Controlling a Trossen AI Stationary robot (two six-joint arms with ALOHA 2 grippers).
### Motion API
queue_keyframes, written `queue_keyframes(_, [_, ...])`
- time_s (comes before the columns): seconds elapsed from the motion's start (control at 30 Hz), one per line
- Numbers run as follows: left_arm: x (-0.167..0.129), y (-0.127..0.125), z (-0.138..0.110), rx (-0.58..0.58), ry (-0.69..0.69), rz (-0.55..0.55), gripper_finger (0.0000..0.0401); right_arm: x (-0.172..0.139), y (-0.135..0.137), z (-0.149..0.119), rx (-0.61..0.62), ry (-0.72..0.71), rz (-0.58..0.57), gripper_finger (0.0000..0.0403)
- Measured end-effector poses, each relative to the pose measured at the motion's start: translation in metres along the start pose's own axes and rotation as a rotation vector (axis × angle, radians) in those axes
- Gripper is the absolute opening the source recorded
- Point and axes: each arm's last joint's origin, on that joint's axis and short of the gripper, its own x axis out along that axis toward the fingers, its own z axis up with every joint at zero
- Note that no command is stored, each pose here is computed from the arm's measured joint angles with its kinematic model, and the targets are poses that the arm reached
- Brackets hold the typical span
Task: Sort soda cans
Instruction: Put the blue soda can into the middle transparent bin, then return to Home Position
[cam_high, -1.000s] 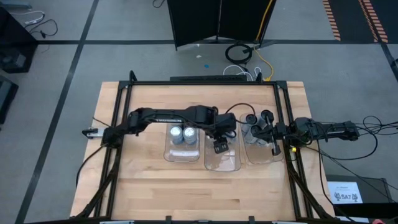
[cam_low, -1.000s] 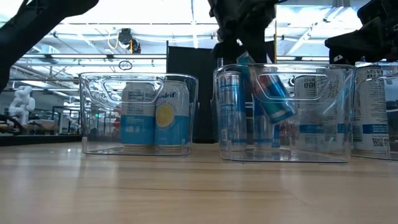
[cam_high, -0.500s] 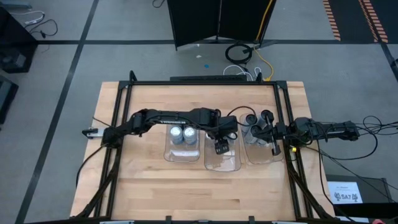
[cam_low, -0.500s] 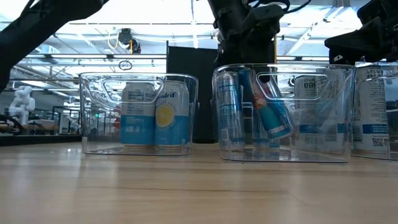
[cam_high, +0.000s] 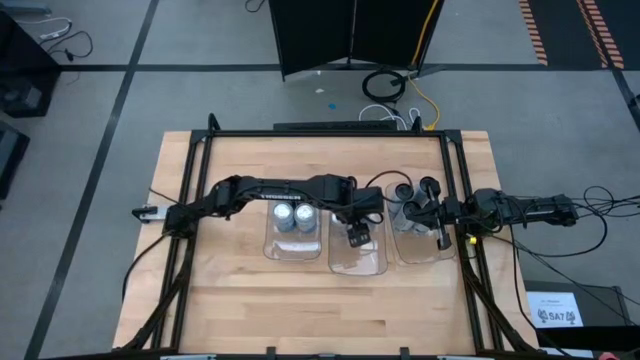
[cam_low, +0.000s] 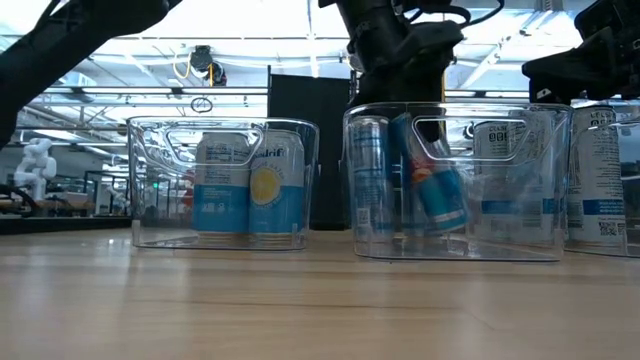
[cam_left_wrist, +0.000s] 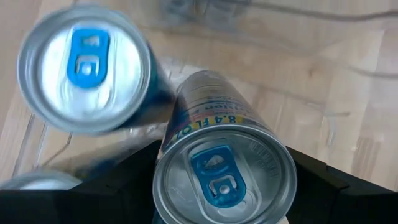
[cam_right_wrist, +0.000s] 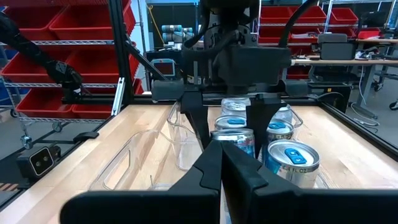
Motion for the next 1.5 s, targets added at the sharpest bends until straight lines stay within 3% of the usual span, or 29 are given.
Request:
queue_keyframes(0.27, [0.0, -0.0024, 0.0059, -0.001, -0.063, -0.018, 0.0274, 0.0, 0.0, -0.0002, 0.0, 0.0, 0.0, 0.0])
queue_keyframes(1.13, [-0.0001, -0.0016, 0.0037, -0.078, -0.044, 0.003, 0.0275, 0.0, 0.0, -0.0002, 0.0, 0.001, 0.0, 0.0])
queue_keyframes(1.5, [-0.0016, -0.0015, 0.0046, -0.078, -0.056, 0.006, 0.0352, 0.0, 0.0, -0.0002, 0.0, 0.001, 0.0, 0.0])
